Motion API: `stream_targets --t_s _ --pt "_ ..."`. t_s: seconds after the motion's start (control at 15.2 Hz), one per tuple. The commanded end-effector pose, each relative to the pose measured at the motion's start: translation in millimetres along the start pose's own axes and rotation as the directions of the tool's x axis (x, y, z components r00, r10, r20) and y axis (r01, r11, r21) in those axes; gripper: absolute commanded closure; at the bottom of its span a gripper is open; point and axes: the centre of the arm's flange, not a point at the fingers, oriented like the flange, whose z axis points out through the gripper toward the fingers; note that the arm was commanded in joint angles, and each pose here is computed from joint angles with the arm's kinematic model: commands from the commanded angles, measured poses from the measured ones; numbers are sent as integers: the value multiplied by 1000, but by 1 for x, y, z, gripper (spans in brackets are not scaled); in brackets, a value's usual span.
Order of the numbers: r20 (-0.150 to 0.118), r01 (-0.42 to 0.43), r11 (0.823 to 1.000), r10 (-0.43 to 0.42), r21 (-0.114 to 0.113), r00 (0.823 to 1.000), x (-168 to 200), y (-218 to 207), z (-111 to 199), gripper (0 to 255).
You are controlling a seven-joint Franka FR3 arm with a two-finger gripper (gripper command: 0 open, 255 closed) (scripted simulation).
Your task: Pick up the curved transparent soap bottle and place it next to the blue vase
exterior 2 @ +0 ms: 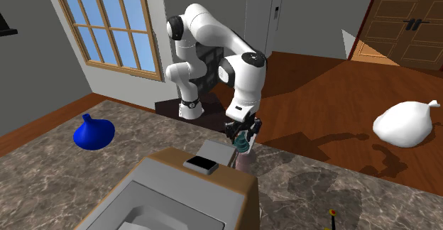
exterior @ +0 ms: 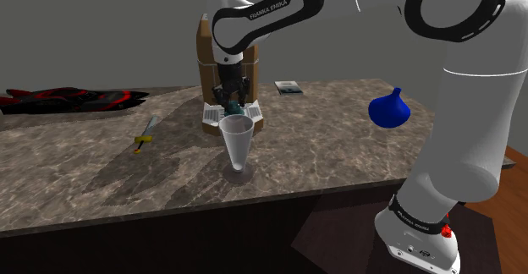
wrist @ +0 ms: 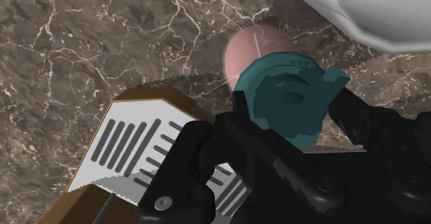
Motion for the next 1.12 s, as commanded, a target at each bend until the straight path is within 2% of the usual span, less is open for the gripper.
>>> stream_targets --t_s 0.0,0.53,1.06 --pt "0 0 1000 0 0 1000 0 0 0 255" --pt "0 0 1000 0 0 1000 0 0 0 255" --pt "0 0 1000 0 0 1000 -3 1 -42 255"
